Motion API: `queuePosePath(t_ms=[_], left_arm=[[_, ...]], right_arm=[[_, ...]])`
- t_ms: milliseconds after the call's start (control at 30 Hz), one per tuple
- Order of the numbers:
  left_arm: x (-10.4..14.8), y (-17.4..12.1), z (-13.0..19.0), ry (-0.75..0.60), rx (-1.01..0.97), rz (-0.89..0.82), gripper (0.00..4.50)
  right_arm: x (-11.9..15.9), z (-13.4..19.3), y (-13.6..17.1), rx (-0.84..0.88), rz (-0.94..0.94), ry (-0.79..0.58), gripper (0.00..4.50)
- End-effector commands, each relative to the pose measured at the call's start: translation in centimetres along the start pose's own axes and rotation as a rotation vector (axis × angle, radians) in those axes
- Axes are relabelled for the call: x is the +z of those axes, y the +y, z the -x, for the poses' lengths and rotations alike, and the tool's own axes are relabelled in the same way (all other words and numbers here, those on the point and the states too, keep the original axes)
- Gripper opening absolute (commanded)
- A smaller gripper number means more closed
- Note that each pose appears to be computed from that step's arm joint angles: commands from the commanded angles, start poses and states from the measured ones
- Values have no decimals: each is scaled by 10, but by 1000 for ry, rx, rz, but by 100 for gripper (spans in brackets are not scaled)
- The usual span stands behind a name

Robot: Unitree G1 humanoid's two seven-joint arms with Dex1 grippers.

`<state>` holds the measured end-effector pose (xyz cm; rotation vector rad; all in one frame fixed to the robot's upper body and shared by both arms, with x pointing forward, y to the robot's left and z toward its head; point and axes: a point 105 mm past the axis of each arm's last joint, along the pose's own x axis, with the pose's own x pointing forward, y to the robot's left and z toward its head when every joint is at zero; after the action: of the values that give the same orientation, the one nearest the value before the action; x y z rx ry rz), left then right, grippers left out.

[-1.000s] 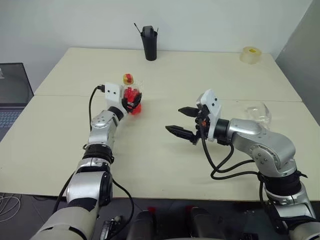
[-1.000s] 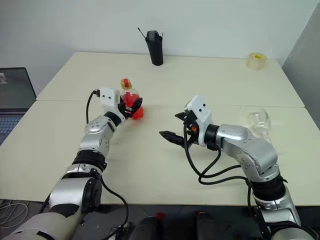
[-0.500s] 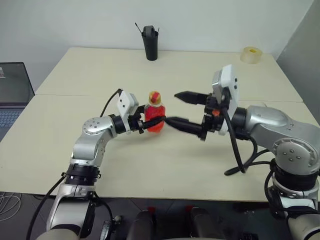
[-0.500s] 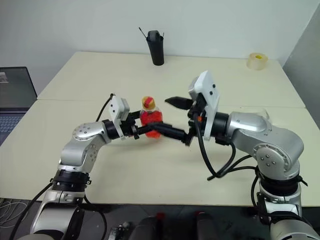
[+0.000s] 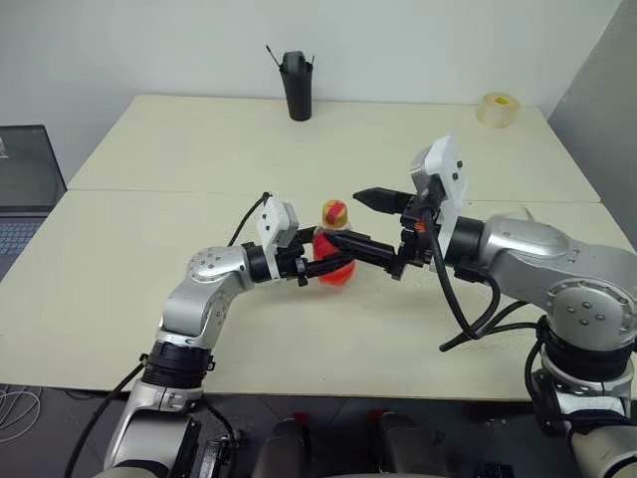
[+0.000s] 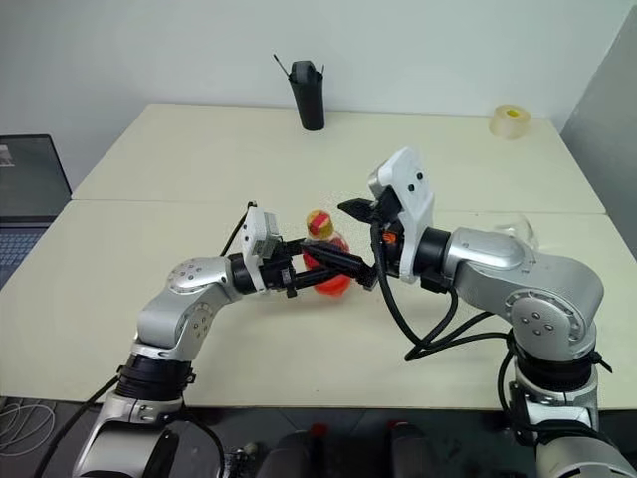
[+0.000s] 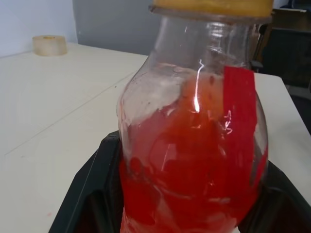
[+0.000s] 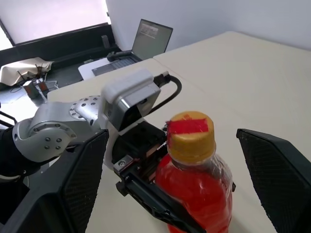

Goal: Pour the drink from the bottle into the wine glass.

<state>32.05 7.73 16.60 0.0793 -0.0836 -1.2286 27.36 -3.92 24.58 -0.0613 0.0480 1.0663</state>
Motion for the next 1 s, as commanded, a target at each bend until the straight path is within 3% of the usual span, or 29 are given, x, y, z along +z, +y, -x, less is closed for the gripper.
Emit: queuePosePath(t_ms=[33, 367, 667, 833, 1000], left_arm=[[19, -7, -2, -59, -33, -51, 239], [17, -7, -5, -55, -41, -53, 237], [13, -9, -3, -42, -35, -52, 234], [12, -9, -1, -38, -32, -51, 234], [13, -8, -3, -36, -38, -58, 234]], right_arm=[[10, 2, -2, -26, 19, -48, 450], [10, -5, -2, -27, 5, -59, 450], [9, -8, -7, -60, -6, -77, 141], [11, -10, -5, -14, 13, -76, 1], [10, -9, -14, 123, 84, -13, 0]])
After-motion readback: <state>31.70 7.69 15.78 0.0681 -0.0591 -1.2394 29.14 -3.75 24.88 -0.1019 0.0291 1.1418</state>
